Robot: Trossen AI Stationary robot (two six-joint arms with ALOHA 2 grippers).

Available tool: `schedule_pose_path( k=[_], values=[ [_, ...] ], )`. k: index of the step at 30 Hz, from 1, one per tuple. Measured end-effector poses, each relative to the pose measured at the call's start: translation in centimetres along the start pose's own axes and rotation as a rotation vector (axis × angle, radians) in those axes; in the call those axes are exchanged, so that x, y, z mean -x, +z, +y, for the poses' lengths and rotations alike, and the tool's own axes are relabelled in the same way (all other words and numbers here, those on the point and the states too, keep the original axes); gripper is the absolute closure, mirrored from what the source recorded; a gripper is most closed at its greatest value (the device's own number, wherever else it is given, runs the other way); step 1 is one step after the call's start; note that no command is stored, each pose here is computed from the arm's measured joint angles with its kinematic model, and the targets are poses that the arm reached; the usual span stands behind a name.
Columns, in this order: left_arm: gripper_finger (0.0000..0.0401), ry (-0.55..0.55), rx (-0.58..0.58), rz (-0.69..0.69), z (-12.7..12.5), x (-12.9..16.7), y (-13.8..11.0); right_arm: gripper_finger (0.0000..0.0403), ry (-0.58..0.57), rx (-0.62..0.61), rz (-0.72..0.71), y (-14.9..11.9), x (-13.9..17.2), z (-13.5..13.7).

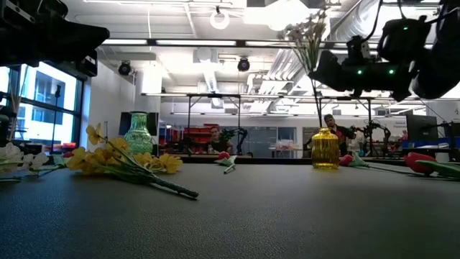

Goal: Sort flowers into vase by color
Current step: Put the white tulip into the yellow flower vase

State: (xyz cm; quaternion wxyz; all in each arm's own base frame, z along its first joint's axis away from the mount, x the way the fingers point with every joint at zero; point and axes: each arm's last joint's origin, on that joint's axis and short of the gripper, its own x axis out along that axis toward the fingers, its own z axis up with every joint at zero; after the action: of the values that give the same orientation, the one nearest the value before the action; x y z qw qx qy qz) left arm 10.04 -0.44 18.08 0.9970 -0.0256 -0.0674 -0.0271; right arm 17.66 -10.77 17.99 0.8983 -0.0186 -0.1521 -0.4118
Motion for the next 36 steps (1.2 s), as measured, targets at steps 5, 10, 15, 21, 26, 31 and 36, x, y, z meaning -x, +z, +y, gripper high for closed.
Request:
schedule_pose_path(
  k=[5,10,15,21,26,31,36],
  values=[
    [0.0401,0.0,0.0,0.0,0.0,0.0,0.0,0.0403,-0.009,0.015,0.038,-0.8,-0.2,0.1],
    [0.0401,0.0,0.001,0.001,0.0,0.0,0.0,0.0403,-0.014,0.015,0.074,-1.2,-0.2,0.0],
    [0.0401,-0.001,0.002,0.001,0.0,0.0,0.0,0.0402,-0.014,0.029,0.118,-1.7,-0.1,0.0],
    [0.0401,0.0,0.002,0.001,0.0,0.0,0.0,0.0372,-0.025,0.053,0.187,-2.4,0.0,0.0],
    [0.0401,0.0,0.014,0.001,0.0,0.0,0.0,0.0307,-0.032,0.058,0.201,-2.5,0.0,0.0],
    [0.0401,-0.001,0.019,0.001,0.0,0.0,0.0,0.0251,-0.009,0.069,0.213,-2.1,0.2,0.4],
    [0.0401,-0.001,0.019,0.001,0.0,0.0,0.0,0.0226,-0.046,0.102,0.255,-1.1,0.9,0.9]
  ],
)
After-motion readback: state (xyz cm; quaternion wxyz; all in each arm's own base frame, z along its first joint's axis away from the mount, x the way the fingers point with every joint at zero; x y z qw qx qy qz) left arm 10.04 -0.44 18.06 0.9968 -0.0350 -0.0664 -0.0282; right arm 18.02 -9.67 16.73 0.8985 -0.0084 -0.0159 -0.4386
